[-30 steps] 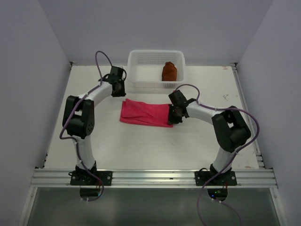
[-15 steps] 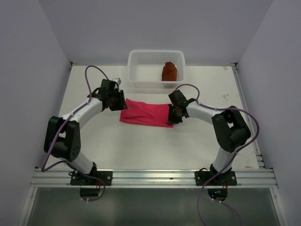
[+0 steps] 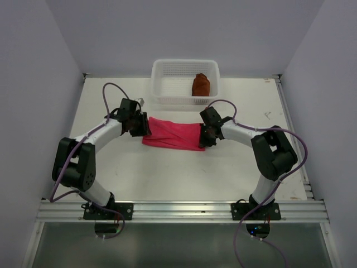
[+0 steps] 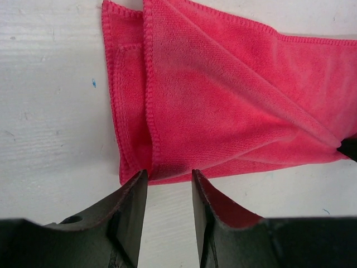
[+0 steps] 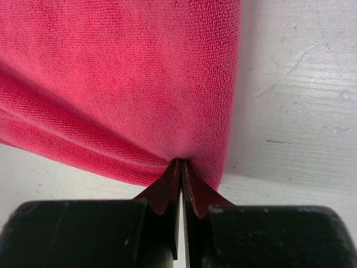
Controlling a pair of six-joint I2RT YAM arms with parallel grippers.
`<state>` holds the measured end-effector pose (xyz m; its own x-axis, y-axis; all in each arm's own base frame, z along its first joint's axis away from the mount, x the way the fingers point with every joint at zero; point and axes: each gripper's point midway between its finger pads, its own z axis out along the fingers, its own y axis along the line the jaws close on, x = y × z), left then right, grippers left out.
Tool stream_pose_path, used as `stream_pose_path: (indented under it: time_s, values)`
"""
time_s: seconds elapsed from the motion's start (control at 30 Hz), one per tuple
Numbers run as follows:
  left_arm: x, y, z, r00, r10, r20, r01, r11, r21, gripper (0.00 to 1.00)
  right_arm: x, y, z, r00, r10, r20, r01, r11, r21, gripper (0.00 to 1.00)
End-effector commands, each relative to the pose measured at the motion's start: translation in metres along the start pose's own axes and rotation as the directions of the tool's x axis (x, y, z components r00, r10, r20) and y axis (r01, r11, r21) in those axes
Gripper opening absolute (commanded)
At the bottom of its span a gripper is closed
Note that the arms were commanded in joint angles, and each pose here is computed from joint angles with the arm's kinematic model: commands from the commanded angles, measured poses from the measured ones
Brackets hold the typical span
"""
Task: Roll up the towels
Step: Fold the towel
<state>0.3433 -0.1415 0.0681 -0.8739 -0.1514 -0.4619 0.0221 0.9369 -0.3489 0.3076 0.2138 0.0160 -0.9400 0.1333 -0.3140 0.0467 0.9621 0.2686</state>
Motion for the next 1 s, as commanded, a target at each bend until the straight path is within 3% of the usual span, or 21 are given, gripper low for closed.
stream_pose_path:
  time_s: [0.0,0.27,0.4,0.5,0.63,0.77,0.97]
  values:
    - [0.005,0.001,0.005,1.000,0.001,0.000,-0.001,1.000,-0.001,0.41,0.024,-0.039,0.021,0.998,-0.021,-0.059,0.029,0.989,0.145,0.06]
    - [0.007,-0.002,0.015,1.000,-0.013,-0.012,0.013,1.000,0.024,0.40,0.022,-0.038,0.020,0.998,-0.019,-0.056,0.027,0.990,0.142,0.06]
    - [0.006,-0.001,0.016,1.000,-0.012,-0.013,0.012,1.000,0.017,0.33,0.024,-0.039,0.021,0.998,-0.021,-0.060,0.029,0.989,0.144,0.06]
    - [0.003,-0.002,0.011,1.000,-0.009,0.004,0.009,1.000,0.016,0.22,0.024,-0.038,0.020,0.998,-0.022,-0.060,0.030,0.989,0.141,0.06]
    - [0.002,-0.002,0.007,1.000,-0.002,0.012,0.002,1.000,0.014,0.00,0.020,-0.036,0.016,0.998,-0.024,-0.051,0.031,0.990,0.139,0.09]
    - [0.004,-0.001,0.003,1.000,0.003,0.011,-0.004,1.000,0.009,0.00,0.010,-0.029,0.001,0.999,-0.036,-0.023,0.038,0.992,0.122,0.24]
    - [-0.003,-0.003,-0.011,0.999,0.007,0.045,-0.007,1.000,0.005,0.00,-0.012,-0.020,-0.023,0.998,-0.050,0.036,0.046,0.992,0.120,0.28]
